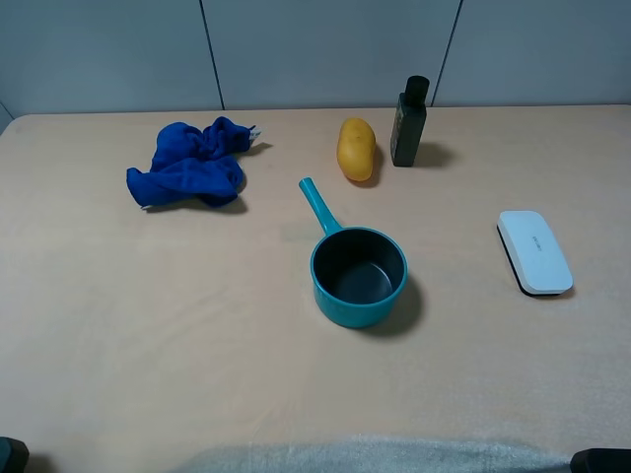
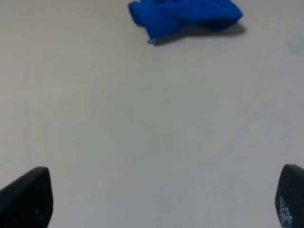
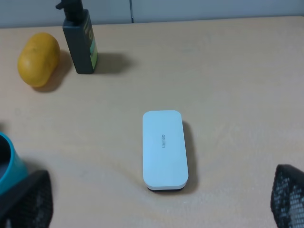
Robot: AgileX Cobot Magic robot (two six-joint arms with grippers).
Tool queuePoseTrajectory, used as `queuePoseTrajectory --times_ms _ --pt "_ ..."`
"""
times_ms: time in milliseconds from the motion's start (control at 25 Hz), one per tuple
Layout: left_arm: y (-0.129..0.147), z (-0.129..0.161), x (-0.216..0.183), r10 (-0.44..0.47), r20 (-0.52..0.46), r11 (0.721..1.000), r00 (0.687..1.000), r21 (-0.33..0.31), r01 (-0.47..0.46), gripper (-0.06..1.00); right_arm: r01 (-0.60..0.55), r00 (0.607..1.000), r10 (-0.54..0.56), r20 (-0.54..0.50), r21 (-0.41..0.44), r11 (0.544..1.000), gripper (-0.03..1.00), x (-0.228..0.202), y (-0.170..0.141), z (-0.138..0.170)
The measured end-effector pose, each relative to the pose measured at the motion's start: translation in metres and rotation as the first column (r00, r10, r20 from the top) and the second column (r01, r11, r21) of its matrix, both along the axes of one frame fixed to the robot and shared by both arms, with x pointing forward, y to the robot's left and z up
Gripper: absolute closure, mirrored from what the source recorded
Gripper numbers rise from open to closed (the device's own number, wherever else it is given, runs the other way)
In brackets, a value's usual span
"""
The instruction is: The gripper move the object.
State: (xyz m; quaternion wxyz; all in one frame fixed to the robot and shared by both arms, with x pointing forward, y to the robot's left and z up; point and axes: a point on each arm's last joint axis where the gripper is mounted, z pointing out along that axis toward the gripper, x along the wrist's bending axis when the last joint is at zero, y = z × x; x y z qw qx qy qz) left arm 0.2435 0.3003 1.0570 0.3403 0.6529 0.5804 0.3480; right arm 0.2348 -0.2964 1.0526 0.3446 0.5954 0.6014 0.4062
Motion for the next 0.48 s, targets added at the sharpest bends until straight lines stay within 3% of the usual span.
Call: queuePoseTrajectory --times_ms 200,480 --pt "-0.0021 -0.0071 -0.0095 0.04 0.073 0.999 0.997 0.007 -0.041 0.0 0.0 1.0 0.0 0.0 0.0 1.0 0.27 0.0 0.0 0.0" --pt "-0.0034 -0.0071 -0.0097 0.036 0.076 0.999 0.996 0.015 -0.038 0.0 0.0 1.0 0.0 0.0 0.0 1.0 0.27 0.0 0.0 0.0"
